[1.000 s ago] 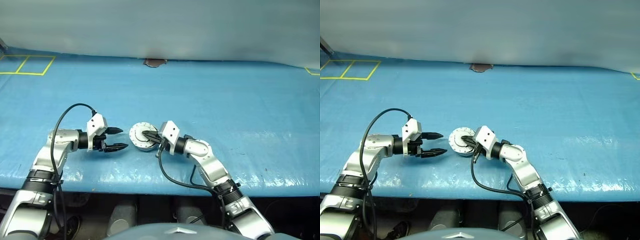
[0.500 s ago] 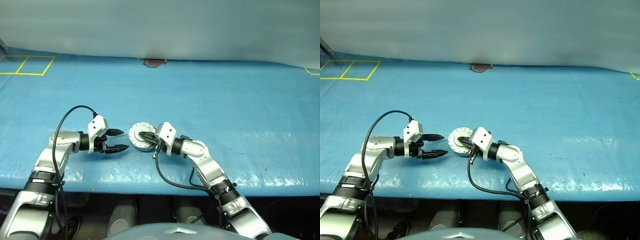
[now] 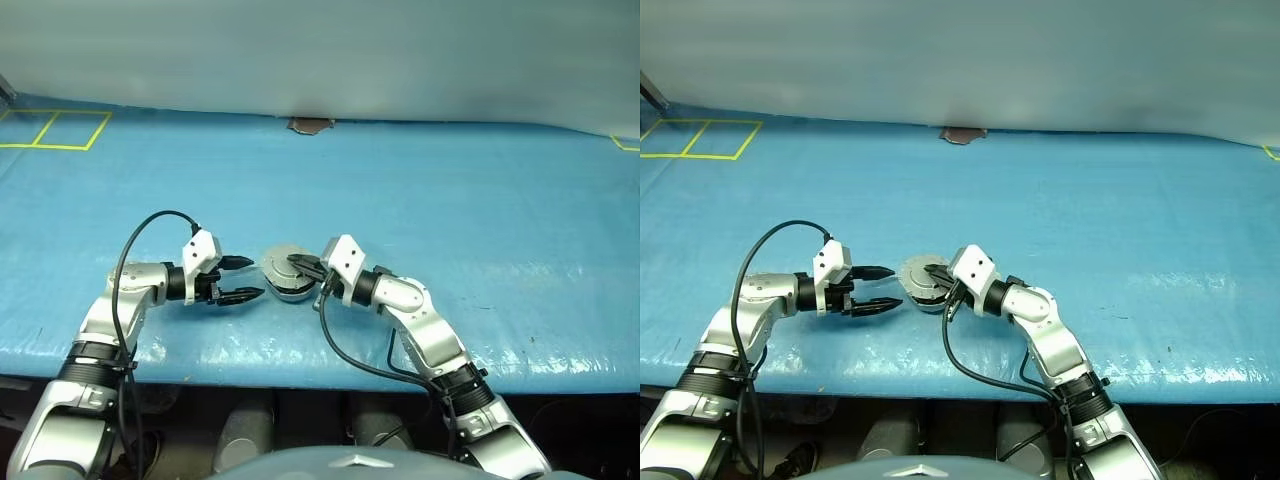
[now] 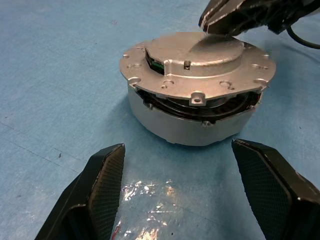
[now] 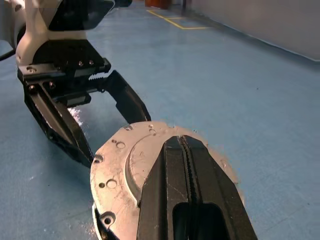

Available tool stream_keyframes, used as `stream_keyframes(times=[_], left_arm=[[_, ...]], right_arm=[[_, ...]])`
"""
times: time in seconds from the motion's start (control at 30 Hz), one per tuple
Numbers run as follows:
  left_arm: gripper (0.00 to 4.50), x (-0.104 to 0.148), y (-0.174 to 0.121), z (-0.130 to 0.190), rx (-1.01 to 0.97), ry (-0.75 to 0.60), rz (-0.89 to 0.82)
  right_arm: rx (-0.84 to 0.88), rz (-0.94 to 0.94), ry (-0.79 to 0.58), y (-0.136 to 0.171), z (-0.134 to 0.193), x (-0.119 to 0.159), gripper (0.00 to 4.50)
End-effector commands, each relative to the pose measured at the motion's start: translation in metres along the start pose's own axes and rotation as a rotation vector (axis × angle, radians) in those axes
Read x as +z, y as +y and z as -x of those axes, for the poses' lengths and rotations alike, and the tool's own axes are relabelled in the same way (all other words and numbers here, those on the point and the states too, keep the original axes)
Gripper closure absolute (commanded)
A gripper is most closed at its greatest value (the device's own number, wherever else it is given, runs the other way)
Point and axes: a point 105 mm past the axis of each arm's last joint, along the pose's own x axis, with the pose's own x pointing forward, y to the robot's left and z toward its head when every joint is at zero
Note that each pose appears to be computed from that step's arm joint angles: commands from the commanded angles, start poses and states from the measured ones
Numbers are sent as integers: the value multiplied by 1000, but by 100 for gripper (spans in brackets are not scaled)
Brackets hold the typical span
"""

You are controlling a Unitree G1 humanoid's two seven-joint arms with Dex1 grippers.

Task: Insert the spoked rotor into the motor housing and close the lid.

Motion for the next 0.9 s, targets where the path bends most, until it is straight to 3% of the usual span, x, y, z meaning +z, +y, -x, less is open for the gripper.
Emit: stream_keyframes(times=[0.03,0.37,0.9], left_arm=[[75,8,1,0,6,-25,-35],[75,8,2,1,19,-23,-34],[75,3,2,6,45,-1,-37]], right_arm=[[-46,0,-31,-10,2,15,356],[-56,-95,-7,-8,-7,15,27],[-42,-173,45,11,-14,-7,27]])
